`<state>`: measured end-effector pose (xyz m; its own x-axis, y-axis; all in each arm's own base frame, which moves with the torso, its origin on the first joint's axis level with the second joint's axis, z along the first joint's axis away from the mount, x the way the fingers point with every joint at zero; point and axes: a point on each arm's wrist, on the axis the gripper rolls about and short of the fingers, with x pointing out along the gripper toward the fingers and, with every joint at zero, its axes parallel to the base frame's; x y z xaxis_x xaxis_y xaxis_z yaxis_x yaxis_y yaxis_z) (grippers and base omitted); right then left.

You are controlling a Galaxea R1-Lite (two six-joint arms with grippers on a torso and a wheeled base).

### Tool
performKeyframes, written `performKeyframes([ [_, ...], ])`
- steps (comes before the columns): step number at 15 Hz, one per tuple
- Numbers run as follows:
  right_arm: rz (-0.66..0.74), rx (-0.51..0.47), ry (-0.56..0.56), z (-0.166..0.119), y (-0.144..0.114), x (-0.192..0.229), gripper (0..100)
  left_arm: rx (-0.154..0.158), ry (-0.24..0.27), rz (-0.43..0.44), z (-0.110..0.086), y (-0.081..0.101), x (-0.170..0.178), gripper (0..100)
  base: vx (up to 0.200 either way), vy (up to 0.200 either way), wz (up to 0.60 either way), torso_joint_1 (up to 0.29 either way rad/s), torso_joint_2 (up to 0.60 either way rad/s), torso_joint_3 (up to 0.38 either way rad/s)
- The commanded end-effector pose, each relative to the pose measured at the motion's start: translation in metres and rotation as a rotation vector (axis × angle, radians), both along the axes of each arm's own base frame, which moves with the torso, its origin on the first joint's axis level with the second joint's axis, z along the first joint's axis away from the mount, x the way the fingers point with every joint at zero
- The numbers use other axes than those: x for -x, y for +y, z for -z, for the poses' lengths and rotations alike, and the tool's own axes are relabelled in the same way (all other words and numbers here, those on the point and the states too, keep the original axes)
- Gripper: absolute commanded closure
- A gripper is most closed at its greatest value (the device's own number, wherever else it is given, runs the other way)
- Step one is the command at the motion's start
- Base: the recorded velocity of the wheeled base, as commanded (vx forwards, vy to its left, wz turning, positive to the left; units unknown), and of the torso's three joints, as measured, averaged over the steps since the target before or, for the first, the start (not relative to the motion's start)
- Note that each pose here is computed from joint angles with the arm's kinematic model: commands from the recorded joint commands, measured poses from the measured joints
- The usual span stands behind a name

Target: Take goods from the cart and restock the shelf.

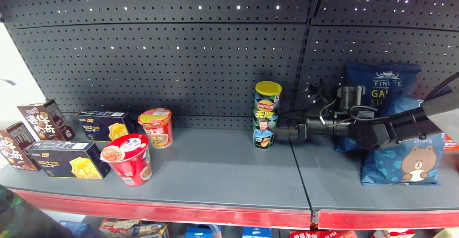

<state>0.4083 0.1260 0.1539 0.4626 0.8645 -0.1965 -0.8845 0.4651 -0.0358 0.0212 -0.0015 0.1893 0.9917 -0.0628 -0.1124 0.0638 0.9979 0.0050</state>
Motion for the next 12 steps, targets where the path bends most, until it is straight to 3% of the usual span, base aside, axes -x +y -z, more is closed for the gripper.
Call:
performKeyframes([
  [1,-0.013,0.003,0.02,0.017,0.008,-0.012,0,-0.001,-0.001,-0.003,0.0,0.0,0.0,100,0.0,0.0,0.0,0.0,0.0,0.0],
  [5,-0.024,0.002,0.027,0.033,0.019,-0.028,0,0.0,0.005,-0.003,0.002,0.0,0.0,100,0.0,0.0,0.0,0.0,0.0,0.0],
  [9,-0.056,-0.033,0.04,0.04,0.045,-0.039,0,0.001,0.035,-0.01,0.013,0.0,0.001,100,0.0,0.0,0.0,0.0,0.0,0.0],
  [12,-0.061,-0.071,0.046,0.043,0.054,-0.04,0,0.0,0.026,-0.012,0.013,0.0,0.002,100,0.0,0.0,0.0,0.0,0.0,0.0],
])
